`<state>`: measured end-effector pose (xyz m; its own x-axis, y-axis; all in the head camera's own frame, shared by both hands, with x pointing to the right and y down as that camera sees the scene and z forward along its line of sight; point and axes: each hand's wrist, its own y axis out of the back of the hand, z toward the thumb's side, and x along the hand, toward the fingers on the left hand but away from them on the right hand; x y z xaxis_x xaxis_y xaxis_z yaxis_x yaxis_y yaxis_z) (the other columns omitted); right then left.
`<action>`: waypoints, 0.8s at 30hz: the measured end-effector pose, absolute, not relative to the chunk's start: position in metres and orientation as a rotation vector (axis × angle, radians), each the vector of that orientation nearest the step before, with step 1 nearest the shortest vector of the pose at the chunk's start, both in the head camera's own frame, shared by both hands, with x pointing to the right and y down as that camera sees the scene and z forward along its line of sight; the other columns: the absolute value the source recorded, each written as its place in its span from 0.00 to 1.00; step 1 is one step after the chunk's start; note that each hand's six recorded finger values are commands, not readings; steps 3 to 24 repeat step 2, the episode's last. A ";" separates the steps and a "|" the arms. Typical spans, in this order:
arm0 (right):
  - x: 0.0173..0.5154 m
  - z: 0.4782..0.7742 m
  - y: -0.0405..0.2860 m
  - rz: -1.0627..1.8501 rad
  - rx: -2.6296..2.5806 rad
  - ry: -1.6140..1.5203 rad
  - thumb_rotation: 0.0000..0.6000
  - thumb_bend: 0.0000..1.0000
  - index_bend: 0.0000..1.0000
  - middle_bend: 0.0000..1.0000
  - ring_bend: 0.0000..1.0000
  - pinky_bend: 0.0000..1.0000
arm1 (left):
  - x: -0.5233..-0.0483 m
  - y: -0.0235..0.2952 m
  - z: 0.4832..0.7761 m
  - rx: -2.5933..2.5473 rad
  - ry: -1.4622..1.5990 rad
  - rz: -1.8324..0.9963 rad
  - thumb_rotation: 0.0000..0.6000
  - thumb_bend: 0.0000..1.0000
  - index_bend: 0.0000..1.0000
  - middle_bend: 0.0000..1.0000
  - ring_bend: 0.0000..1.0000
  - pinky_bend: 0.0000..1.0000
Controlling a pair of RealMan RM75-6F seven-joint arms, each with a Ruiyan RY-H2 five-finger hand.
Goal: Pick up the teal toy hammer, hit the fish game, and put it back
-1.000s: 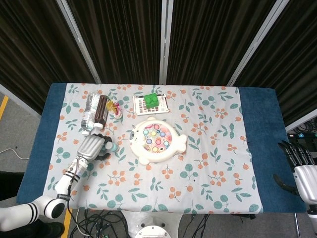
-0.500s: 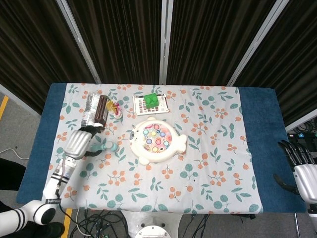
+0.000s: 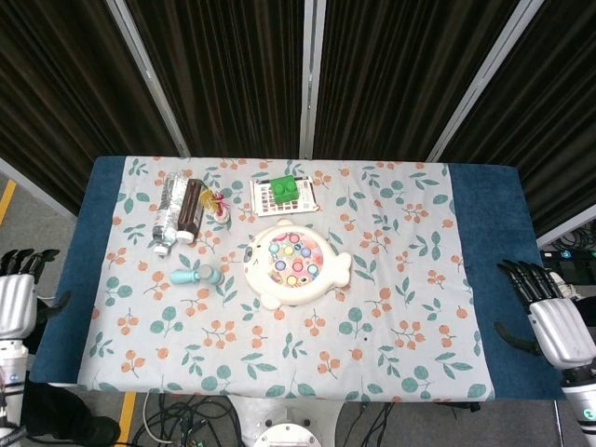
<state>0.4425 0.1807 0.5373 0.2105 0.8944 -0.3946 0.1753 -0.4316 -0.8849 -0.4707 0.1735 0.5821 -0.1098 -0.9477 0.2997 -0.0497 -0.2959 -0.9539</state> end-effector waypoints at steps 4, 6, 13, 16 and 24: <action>0.439 0.539 0.182 1.254 -1.773 -0.992 1.00 0.18 0.00 0.07 0.00 0.00 | -0.474 0.190 0.577 -1.398 1.149 -1.531 1.00 0.23 0.25 0.30 0.16 0.13; 0.439 0.539 0.182 1.254 -1.773 -0.992 1.00 0.18 0.00 0.07 0.00 0.00 | -0.474 0.190 0.577 -1.398 1.149 -1.531 1.00 0.23 0.25 0.30 0.16 0.13; 0.439 0.539 0.182 1.254 -1.773 -0.992 1.00 0.18 0.00 0.07 0.00 0.00 | -0.474 0.190 0.577 -1.398 1.149 -1.531 1.00 0.23 0.25 0.30 0.16 0.13; 0.439 0.539 0.182 1.254 -1.773 -0.992 1.00 0.18 0.00 0.07 0.00 0.00 | -0.474 0.190 0.577 -1.398 1.149 -1.531 1.00 0.23 0.25 0.30 0.16 0.13; 0.439 0.539 0.182 1.254 -1.773 -0.992 1.00 0.18 0.00 0.07 0.00 0.00 | -0.474 0.190 0.577 -1.398 1.149 -1.531 1.00 0.23 0.25 0.30 0.16 0.13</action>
